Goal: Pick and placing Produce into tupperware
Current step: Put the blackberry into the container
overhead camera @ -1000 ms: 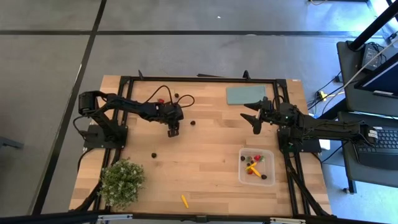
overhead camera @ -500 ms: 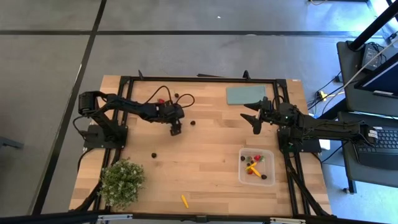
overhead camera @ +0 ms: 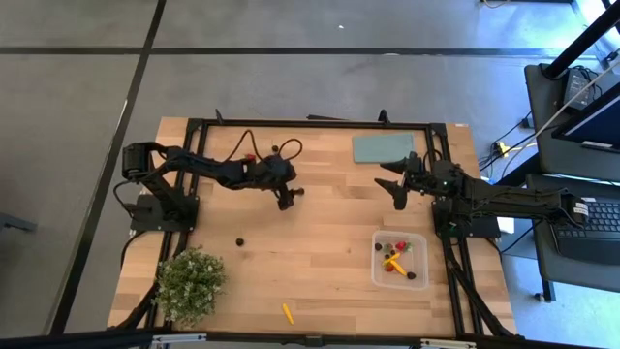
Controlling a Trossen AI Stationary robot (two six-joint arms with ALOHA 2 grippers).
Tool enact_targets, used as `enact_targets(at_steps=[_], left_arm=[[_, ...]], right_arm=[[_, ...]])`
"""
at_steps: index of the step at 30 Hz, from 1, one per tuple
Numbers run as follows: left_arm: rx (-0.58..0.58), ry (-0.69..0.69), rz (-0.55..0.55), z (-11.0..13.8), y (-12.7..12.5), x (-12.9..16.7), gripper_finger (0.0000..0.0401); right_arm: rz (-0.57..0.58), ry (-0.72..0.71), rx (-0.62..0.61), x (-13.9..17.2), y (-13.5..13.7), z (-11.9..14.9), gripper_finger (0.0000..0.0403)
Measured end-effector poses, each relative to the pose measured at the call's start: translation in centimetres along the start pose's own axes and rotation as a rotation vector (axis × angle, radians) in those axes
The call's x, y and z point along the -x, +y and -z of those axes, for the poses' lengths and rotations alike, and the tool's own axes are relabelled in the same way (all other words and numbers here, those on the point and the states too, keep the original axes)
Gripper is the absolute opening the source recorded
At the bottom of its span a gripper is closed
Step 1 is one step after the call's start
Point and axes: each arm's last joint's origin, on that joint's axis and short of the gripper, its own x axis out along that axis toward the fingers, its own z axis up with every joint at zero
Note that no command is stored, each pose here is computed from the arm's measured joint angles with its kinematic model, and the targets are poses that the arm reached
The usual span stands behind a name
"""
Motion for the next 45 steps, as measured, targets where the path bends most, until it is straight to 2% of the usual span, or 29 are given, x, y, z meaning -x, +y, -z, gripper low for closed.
enact_targets(at_steps=[3, 7, 20, 32, 45], left_arm=[[0.012, -0.075, -0.002, -0.7, 0.0, -0.1, 0.0298], [0.012, -0.088, -0.001, -0.7, -0.1, -0.4, 0.0292], [0.042, -0.023, 0.041, 1.5, -1.0, -3.3, 0.0288], [0.032, 0.048, 0.031, 3.7, -1.1, -3.9, 0.0287], [0.036, 0.016, 0.013, 3.6, -1.3, -3.9, 0.0239]], right_arm=[[0.004, 0.02, 0.002, 0.0, 0.0, 0.2, 0.0287], [0.005, 0.023, 0.002, 0.0, 0.0, 0.2, 0.0287], [0.005, 0.027, 0.028, 0.0, -0.1, 0.3, 0.0287], [0.005, 0.027, 0.026, 0.0, -0.1, 0.3, 0.0287], [0.005, 0.026, 0.025, 0.0, -0.1, 0.2, 0.0287]])
